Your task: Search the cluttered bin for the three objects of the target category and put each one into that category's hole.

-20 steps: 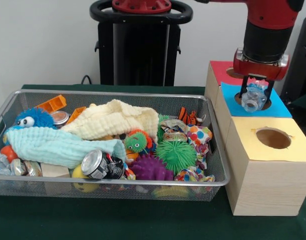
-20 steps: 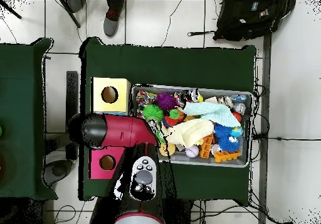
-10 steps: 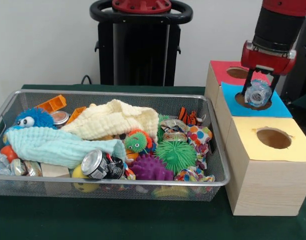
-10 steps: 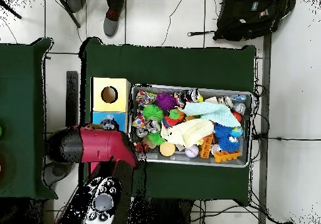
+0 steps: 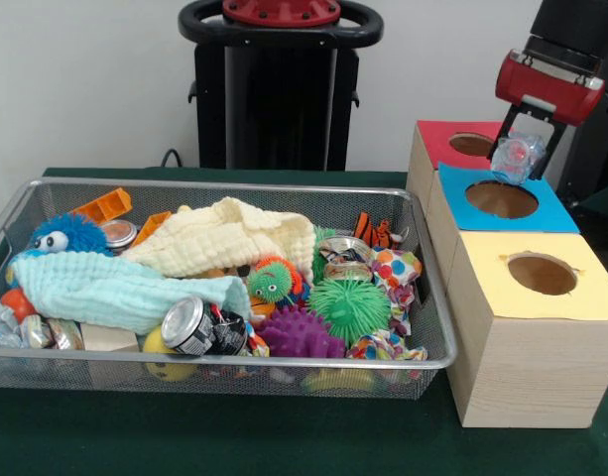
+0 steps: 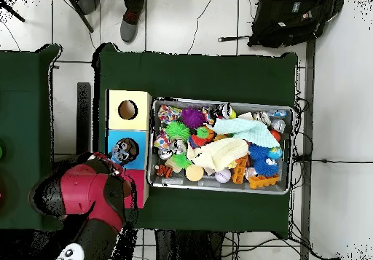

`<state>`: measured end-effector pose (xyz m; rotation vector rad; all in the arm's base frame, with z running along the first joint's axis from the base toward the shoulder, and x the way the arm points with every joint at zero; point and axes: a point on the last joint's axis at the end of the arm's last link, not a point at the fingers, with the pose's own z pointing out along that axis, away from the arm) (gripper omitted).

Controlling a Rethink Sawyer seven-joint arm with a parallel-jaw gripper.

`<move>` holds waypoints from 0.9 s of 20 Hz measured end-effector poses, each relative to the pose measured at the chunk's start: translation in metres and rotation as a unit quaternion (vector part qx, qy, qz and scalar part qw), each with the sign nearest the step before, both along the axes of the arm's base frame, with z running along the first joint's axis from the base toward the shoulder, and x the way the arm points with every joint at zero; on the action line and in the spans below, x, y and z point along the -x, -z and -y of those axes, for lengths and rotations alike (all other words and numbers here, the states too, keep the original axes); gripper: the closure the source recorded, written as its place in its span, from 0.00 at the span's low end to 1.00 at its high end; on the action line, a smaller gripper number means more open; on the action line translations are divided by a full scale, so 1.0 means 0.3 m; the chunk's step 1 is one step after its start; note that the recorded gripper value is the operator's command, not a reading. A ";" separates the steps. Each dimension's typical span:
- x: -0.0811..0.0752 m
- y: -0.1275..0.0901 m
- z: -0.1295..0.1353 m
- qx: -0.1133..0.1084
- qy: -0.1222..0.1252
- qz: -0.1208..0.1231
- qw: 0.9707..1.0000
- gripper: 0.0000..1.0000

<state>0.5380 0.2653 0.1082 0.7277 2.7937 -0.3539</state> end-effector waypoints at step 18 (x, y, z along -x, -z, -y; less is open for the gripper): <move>0.035 -0.010 0.186 0.097 0.128 0.066 0.985 1.00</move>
